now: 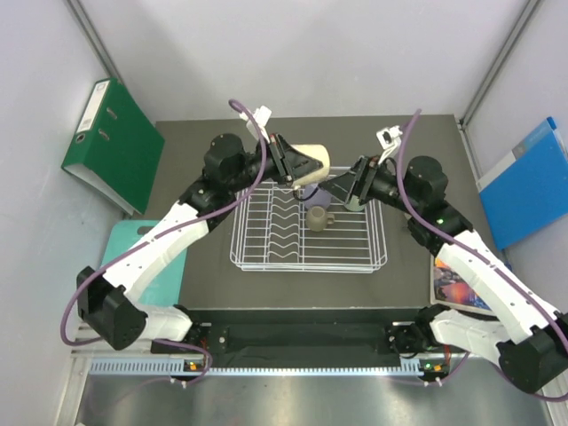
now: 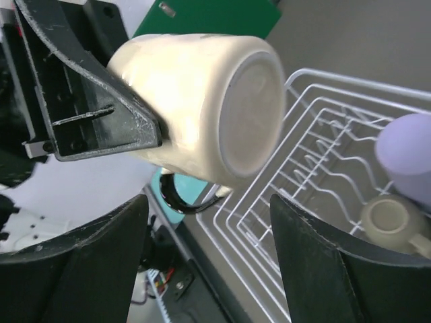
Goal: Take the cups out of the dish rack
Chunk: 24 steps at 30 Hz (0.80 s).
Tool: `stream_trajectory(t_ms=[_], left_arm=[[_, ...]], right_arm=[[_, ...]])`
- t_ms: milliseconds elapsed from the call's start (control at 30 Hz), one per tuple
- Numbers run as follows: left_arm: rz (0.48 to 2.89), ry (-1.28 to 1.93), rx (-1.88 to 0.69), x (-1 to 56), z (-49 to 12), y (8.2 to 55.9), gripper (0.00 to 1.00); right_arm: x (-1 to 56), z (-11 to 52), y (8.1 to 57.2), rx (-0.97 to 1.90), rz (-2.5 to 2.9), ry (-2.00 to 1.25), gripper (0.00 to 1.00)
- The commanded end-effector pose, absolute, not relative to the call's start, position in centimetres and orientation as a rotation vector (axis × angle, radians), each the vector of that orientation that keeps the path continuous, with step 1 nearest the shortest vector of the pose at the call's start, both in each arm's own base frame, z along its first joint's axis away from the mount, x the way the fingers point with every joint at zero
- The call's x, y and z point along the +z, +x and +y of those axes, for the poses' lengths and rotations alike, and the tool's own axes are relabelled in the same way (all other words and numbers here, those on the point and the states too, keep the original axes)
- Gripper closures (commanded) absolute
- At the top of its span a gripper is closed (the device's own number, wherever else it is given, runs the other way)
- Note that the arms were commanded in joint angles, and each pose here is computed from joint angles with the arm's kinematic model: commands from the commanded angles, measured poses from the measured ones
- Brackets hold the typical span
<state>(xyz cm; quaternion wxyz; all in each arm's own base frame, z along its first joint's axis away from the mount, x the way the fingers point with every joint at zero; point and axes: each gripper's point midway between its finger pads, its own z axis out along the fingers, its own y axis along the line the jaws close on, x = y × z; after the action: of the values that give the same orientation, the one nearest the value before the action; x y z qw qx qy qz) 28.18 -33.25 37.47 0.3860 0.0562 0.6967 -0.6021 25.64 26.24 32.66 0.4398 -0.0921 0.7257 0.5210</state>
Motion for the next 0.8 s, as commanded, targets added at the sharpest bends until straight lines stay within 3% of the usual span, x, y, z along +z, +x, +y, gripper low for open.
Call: stream_trajectory(t_ms=[0,200,233,433,767], left_arm=[[1.802,0.204,-1.241,39.3,-31.2,29.8,1.00],[1.968,0.036,-0.844,36.8,-26.1,33.8,1.00],[2.086,-0.025,-0.716,34.0,-24.0,34.6,1.00],[2.252,-0.253,-0.182,29.9,-14.3,38.7,1.00],[2.387,-0.321,0.182,23.2,-7.0,41.7,1.00]], right_arm=[[34.2,23.5,27.2,1.050,1.790,-0.171,0.27],[30.8,19.1,29.7,0.692,1.959,-0.022,0.31],[30.5,18.2,30.2,0.620,1.974,-0.004,0.32],[29.6,16.6,30.4,0.510,2.013,0.035,0.33],[29.0,16.1,29.7,0.491,2.025,0.010,0.33]])
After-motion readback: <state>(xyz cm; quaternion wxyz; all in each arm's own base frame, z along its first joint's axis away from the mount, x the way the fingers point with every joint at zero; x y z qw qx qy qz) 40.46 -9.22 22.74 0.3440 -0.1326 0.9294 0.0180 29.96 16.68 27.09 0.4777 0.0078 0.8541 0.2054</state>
